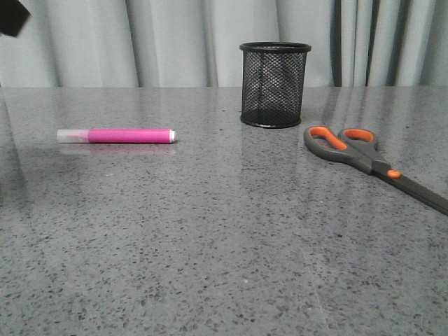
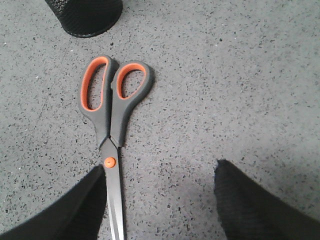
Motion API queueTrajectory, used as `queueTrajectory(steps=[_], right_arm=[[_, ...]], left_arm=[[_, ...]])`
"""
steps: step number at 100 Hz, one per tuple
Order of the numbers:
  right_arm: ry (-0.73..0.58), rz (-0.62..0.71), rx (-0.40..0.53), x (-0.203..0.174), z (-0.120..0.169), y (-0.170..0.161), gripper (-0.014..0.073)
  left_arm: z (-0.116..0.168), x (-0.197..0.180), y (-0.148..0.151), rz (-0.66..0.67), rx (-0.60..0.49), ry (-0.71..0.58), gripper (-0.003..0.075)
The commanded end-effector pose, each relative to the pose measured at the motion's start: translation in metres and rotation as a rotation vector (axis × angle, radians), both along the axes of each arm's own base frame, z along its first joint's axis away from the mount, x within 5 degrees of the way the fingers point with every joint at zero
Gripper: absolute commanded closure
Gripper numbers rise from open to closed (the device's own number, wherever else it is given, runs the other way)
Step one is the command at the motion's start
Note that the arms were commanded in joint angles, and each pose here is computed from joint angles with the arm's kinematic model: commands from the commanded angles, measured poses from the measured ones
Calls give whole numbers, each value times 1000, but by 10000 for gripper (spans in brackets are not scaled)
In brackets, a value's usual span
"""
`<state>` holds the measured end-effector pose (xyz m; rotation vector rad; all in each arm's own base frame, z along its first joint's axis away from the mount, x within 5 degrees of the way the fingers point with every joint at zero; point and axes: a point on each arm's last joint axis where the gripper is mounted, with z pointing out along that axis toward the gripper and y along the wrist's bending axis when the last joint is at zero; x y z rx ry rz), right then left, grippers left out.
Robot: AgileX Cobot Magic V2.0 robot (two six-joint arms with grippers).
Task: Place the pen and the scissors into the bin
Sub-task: 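Lower the left gripper over the pink marker and close on it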
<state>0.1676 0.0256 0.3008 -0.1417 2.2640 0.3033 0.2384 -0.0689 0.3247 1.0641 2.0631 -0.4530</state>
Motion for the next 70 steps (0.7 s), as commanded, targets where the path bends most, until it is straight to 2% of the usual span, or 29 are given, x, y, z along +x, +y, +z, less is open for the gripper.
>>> queueTrajectory(steps=[1,12,24,47,70], right_arm=[[-84,-17,-4,5,15,-2,173],[-84,-17,-4,5,15,-2,173],[-86,-13,-8,5,15,-2,173],[-89,-14,-10,5,15,-2,173],[-93,-16,-10,5,16,-2,173]], left_arm=[[10,16,-12,-180,34,-98,366],[-1,43,-27,-367,114,-156,366],[-13,68,-44,-461,144,-175,366],[-44,107,-63,-531,175,-111,366],[-61,124,-69,-547,175,-73,366]])
